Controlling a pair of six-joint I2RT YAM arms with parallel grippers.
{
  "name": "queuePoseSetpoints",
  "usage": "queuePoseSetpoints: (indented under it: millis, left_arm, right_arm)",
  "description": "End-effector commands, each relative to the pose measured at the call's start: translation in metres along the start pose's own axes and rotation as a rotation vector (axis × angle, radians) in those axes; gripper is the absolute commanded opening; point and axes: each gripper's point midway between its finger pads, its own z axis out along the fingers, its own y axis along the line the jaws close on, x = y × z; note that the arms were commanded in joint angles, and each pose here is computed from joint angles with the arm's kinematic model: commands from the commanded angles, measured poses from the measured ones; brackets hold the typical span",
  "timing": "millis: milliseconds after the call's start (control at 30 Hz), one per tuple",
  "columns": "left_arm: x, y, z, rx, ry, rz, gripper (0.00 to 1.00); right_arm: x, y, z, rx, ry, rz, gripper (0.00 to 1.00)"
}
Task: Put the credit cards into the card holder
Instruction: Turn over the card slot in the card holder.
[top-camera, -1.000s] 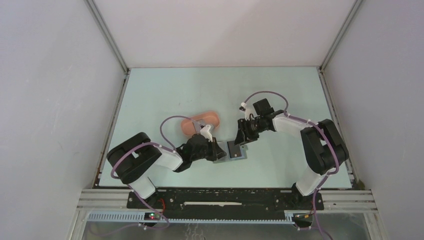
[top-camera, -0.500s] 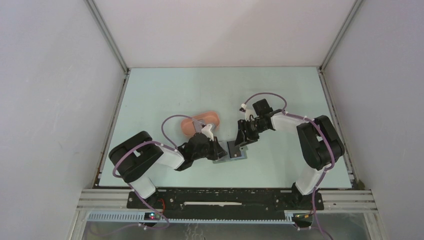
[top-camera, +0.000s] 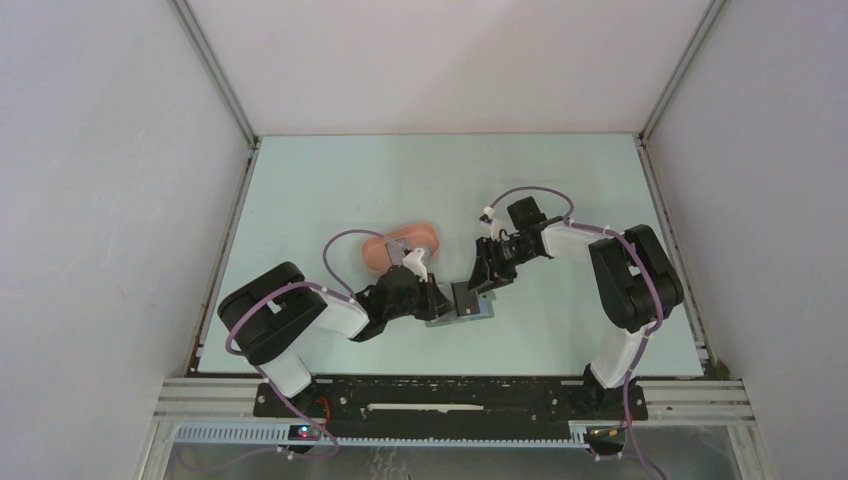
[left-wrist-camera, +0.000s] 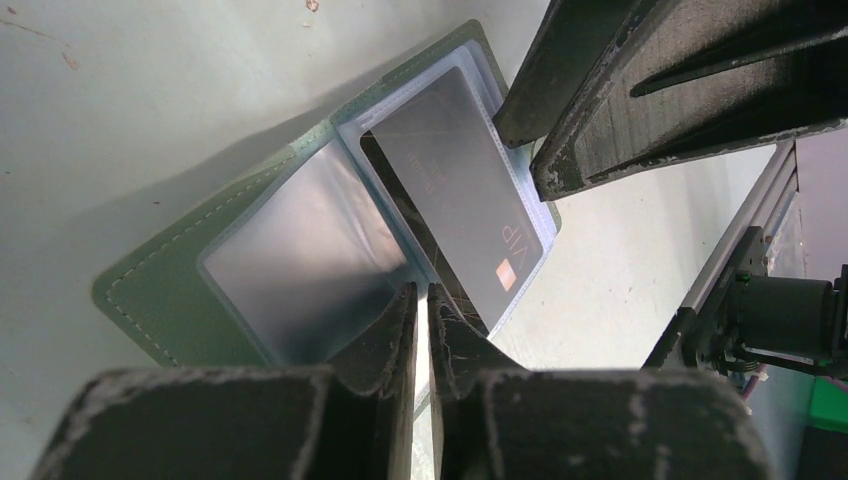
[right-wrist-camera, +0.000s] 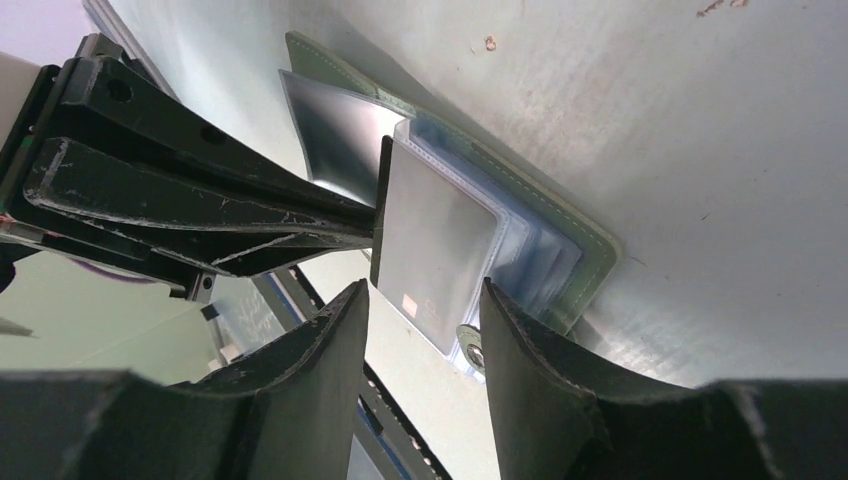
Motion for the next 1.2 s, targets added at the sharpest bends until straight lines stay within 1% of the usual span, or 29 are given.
queuePoseSetpoints:
  millis: [0,233,333,700,967,1167]
  left_arm:
    - [-0.011,-0.009,0.006,0.010,-0.019,0.012,0.12]
    - [-0.010,-0.007,0.007,0.001,-0.013,0.014,0.12]
    - [-0.011,-0.007,0.006,-0.005,-0.015,0.015,0.12]
    - [-0.019,-0.012,-0.003,-0.010,-0.034,0.032,0.13]
    - [-0.026,-0.022,-0.004,0.021,-0.044,0.035,0.14]
    - [-0.031,-0.030,-0.005,0.045,-0.054,0.038,0.18]
  right_arm:
    - [-0.012,0.014,-0.005,-0.084,-0.011,0.029,0.53]
    - [-0.015,0.035,-0.014,-0.185,-0.016,0.022,0.52]
    - [-0.016,0.039,-0.017,-0.197,-0.021,0.017,0.51]
    - [-0.025,0.006,-0.016,-0.031,-0.071,0.044,0.52]
    - [-0.024,-0.002,-0.014,-0.037,-0.062,0.078,0.52]
    - [-0.023,0.002,-0.013,-0.060,-0.055,0.073,0.52]
